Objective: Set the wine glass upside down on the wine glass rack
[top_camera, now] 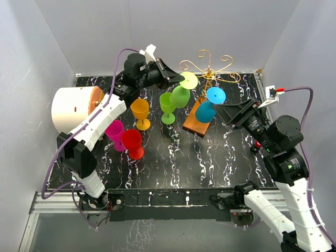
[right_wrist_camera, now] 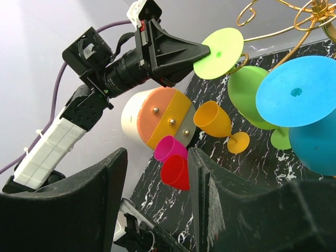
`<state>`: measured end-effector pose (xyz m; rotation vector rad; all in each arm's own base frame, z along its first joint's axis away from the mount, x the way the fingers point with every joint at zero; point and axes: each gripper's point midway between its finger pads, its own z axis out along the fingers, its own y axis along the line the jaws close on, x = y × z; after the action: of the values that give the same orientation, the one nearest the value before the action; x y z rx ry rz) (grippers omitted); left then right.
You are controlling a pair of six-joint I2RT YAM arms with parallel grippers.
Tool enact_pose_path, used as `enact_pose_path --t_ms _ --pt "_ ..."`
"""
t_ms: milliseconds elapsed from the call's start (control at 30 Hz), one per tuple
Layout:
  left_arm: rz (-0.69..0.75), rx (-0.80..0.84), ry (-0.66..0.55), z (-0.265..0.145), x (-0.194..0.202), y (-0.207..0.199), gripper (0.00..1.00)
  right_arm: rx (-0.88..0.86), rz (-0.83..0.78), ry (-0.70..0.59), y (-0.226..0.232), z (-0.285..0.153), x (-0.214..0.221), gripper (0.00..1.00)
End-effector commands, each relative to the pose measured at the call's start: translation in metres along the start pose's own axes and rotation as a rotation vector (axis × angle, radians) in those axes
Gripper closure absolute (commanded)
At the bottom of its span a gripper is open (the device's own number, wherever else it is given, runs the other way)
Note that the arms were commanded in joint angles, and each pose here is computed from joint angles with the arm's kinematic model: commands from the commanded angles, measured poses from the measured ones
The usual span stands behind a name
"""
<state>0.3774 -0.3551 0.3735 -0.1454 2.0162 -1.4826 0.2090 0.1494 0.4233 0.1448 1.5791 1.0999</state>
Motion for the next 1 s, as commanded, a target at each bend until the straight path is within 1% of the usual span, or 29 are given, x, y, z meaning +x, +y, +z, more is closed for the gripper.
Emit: enact_pose_path --t_ms 0,133,233,433,467,533,600,667,800,967 --pt "-0.003 0.097 0.057 -0.014 0.012 -0.031 1.0 -0.038 0.0 -0.035 0.009 0.001 -0.007 0.52" --pt "-0.014 0.1 0.082 -0.008 0.024 -0.029 1.0 -0.035 0.006 -0.035 0.007 0.001 -0.007 0.52" --pt "0.013 0.084 0.094 -0.002 0.031 -0.029 1.0 -0.04 0.004 -0.037 0.008 0.001 -0.007 0.52" --pt "0.067 0.034 0.087 0.004 0.031 -0.024 1.0 -0.043 0.003 -0.03 0.009 0.0 -0.006 0.52" --pt "0.071 0.029 0.085 0.004 0.03 -0.023 0.98 -0.043 0.003 -0.03 0.009 0.0 -0.006 0.52" --pt "0.085 0.021 0.085 0.005 0.03 -0.022 0.91 -0.039 0.003 -0.03 0.008 0.0 -0.005 0.52" --pt "0.102 0.019 0.09 0.004 0.029 -0.023 0.79 -0.038 0.002 -0.027 0.007 0.0 -0.004 0.52" --pt "0.121 0.009 0.098 0.004 0.029 -0.023 0.71 -0.034 0.0 -0.025 0.006 0.0 -0.004 0.52" --pt "0.135 0.003 0.137 0.0 0.035 -0.023 0.57 -0.028 0.001 -0.021 0.004 0.001 -0.003 0.52" --pt "0.158 0.03 0.16 -0.019 0.048 -0.035 0.41 -0.025 0.0 -0.026 0.003 0.001 -0.003 0.52"
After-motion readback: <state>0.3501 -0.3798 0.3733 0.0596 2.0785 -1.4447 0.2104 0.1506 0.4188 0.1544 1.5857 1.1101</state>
